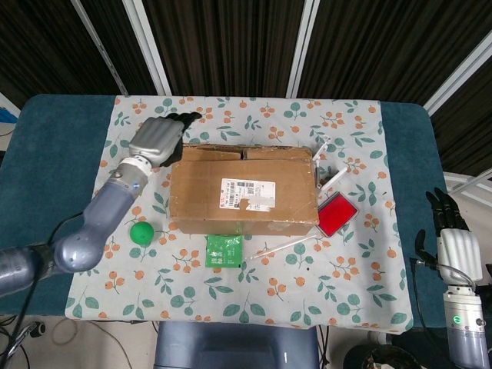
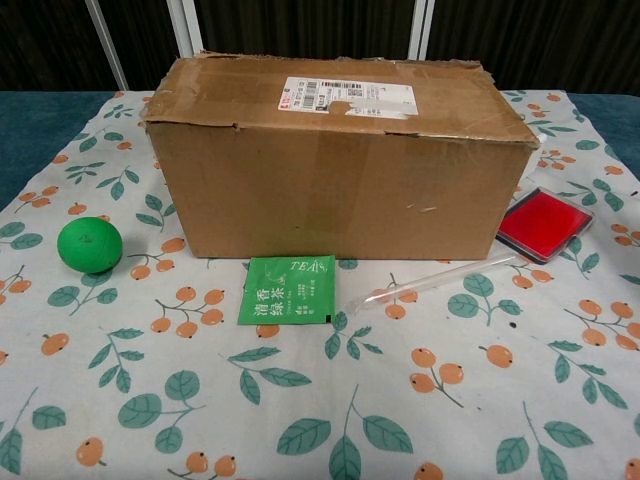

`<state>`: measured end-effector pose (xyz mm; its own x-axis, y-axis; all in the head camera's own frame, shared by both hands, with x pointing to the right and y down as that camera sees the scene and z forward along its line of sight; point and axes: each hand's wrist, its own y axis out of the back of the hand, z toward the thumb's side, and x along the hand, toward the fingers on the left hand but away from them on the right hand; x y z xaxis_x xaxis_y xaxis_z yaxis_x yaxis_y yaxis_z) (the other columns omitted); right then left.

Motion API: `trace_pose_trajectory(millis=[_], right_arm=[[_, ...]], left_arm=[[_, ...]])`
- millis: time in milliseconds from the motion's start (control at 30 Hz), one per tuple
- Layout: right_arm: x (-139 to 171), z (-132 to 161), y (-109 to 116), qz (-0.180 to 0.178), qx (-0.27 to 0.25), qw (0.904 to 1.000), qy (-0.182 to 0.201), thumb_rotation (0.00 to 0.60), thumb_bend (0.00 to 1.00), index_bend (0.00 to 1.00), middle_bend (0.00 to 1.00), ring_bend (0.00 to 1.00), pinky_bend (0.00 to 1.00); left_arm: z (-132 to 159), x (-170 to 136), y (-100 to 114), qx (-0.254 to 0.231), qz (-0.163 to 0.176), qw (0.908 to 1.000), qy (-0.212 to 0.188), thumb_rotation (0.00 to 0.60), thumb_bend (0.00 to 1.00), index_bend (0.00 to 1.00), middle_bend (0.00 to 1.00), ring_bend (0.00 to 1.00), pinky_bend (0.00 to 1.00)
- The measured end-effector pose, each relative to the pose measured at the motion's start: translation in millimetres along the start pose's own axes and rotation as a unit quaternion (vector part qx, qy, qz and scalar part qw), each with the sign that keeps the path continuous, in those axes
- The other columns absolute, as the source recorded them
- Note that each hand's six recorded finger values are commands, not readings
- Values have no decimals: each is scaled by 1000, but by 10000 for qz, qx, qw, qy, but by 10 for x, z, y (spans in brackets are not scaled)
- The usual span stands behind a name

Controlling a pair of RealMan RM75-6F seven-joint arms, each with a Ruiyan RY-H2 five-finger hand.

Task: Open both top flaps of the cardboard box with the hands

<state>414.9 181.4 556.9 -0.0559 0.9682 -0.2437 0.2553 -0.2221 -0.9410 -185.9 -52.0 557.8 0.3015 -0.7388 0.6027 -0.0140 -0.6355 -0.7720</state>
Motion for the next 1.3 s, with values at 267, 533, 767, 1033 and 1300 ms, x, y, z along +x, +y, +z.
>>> trace_pose_trajectory(millis=[267, 533, 767, 1033, 1300], right_arm=[[-6, -16, 15, -36, -84, 10000, -26, 600, 704, 0, 0, 0, 254], [-12, -34, 27, -60, -125, 9999, -61, 600, 703, 0, 0, 0, 254], [-16, -51, 26, -56, -179, 9998, -105, 600, 704, 0, 0, 0, 254], [-15, -53, 31, -75, -203, 9997, -115, 600, 704, 0, 0, 0, 254], [-12, -84, 12, -45, -265, 9995, -177, 600, 704, 0, 0, 0, 254]], left_arm=[[301, 349, -347, 441, -406, 9981, 163, 600, 1000, 215, 293, 255, 362], [460, 492, -520, 549, -576, 9966, 214, 600, 1000, 254, 348, 298, 392], [546, 492, -584, 509, -676, 9963, 132, 600, 1000, 295, 410, 346, 433], [569, 454, -632, 468, -774, 9959, 89, 600, 1000, 364, 512, 430, 490], [549, 410, -577, 349, -731, 9967, 95, 600, 1000, 380, 535, 452, 507]])
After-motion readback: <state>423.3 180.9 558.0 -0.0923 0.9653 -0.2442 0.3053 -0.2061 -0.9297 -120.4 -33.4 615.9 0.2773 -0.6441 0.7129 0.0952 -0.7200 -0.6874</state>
